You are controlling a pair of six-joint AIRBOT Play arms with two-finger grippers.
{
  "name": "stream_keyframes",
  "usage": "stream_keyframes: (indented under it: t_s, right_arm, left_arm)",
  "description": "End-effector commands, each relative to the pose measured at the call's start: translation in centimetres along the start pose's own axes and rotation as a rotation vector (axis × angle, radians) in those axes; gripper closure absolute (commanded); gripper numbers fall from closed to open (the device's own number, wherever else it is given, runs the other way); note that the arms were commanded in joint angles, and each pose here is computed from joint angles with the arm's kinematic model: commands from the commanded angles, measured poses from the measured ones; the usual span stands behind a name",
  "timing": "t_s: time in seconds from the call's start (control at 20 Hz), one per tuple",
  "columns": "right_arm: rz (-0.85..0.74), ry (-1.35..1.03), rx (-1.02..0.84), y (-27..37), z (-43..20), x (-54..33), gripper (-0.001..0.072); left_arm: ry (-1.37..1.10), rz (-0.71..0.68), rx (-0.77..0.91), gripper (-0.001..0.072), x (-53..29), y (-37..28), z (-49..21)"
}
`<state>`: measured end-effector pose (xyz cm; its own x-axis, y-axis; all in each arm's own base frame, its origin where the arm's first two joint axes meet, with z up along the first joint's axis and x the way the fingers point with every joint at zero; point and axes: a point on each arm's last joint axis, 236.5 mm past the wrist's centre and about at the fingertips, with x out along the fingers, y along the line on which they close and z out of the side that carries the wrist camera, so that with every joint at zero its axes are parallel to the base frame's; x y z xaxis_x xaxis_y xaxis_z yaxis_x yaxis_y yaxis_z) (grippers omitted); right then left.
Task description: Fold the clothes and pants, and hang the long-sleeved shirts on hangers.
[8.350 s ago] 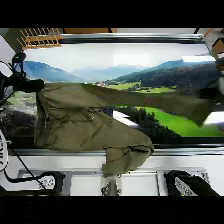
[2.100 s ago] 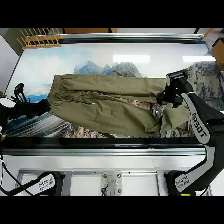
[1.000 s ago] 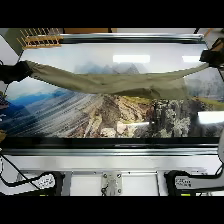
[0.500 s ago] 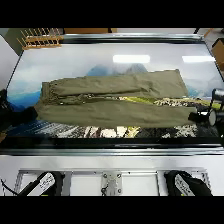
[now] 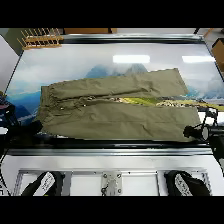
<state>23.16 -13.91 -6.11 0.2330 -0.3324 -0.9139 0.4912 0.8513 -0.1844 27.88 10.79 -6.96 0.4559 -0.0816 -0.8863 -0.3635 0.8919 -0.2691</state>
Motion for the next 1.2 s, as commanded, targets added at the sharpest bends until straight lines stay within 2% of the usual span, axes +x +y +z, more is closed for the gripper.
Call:
stream_keyframes:
  t_s: [0.0, 0.15, 0.35, 0.6, 0.8, 1.15]
  right_arm:
    - [-0.018, -0.036, 0.032, -0.9, 2.9, -2.7, 0.0057]
    - [-0.016, -0.117, 0.088, -1.9, 7.5, -7.2, 0.0057]
    - [0.094, -0.153, 0.144, 0.6, 12.6, -8.8, 0.0063]
    - [0.244, 0.007, 0.201, 7.1, 17.0, -1.3, 0.0064]
    - [0.426, 0.104, 0.374, 12.7, 19.4, 5.4, 0.0065]
    - [0.565, 0.058, 0.58, 16.5, 22.4, 10.6, 0.0069]
  left_arm:
    - [-0.017, 0.008, 0.007, 0.0689, -0.2, 0.1, 0.2]
    - [-0.039, 0.018, 0.007, 0.0689, -0.2, 0.4, 0.7]
    - [-0.037, 0.017, 0.006, 0.0689, -0.2, 0.3, 0.7]
    - [-0.038, 0.018, 0.006, 0.0689, -0.2, 0.4, 0.7]
    - [-0.038, 0.017, 0.006, 0.0689, -0.2, 0.3, 0.7]
    - [-0.038, 0.017, 0.006, 0.0689, -0.2, 0.3, 0.7]
